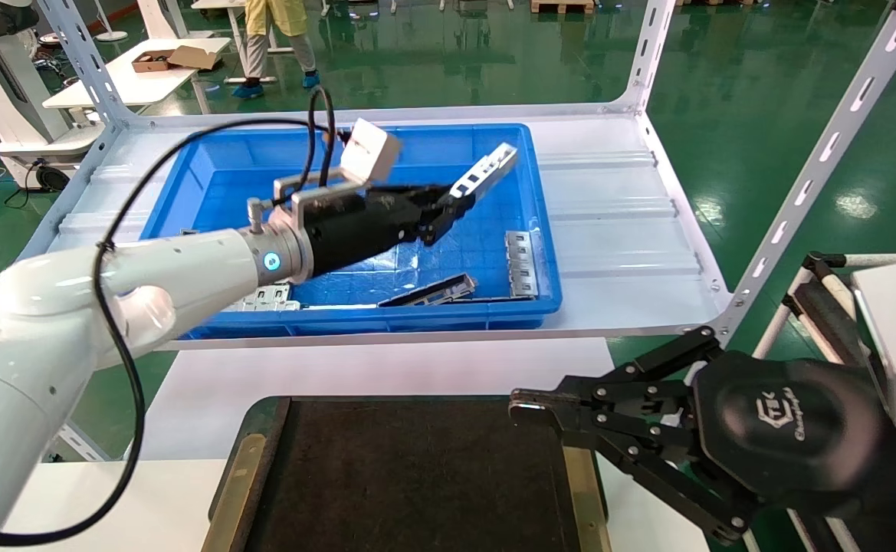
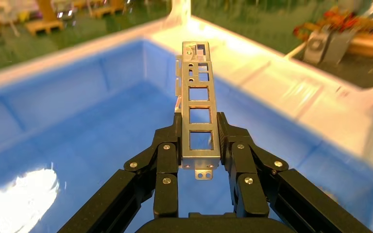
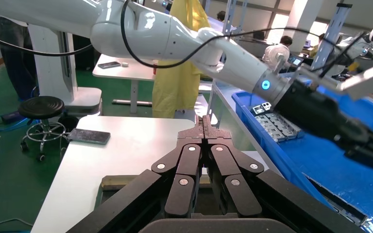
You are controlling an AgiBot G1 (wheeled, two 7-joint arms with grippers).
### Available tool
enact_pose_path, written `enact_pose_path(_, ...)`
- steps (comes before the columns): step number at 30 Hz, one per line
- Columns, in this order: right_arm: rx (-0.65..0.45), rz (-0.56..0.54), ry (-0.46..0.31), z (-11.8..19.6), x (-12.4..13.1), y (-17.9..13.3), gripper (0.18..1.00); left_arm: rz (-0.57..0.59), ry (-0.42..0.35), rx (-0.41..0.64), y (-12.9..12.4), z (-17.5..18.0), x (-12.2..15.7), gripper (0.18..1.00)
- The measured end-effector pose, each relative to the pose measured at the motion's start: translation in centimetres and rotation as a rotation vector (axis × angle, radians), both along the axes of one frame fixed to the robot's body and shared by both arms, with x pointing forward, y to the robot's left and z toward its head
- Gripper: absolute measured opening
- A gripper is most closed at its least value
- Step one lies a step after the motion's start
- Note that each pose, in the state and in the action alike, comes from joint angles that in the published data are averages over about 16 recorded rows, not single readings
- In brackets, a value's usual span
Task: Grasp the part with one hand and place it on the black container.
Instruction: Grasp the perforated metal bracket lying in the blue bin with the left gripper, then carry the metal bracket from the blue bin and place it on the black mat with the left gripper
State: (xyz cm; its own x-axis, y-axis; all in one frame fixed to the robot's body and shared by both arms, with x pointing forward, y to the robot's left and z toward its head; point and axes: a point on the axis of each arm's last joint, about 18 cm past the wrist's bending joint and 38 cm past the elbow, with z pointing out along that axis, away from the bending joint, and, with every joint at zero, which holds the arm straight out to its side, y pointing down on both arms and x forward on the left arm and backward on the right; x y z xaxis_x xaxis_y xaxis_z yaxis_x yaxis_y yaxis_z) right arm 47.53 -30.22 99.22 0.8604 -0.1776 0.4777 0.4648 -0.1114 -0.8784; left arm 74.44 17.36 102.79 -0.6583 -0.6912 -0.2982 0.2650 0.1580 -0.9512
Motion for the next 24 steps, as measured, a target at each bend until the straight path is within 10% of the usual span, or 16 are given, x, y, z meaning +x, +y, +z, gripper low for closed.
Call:
enact_pose_path(10,0.0,0.0,0.0,0.0,0.0,0.0,0.191,-0.185,-0.055,-0.028,1.3,-0.3,-3.5,0.322)
enact_pose_path(24,0.0,0.0,0.0,0.0,0.0,0.0,0.191,-0.426,-0.089,-0.024,5.0,-9.2,-11.8,0.322)
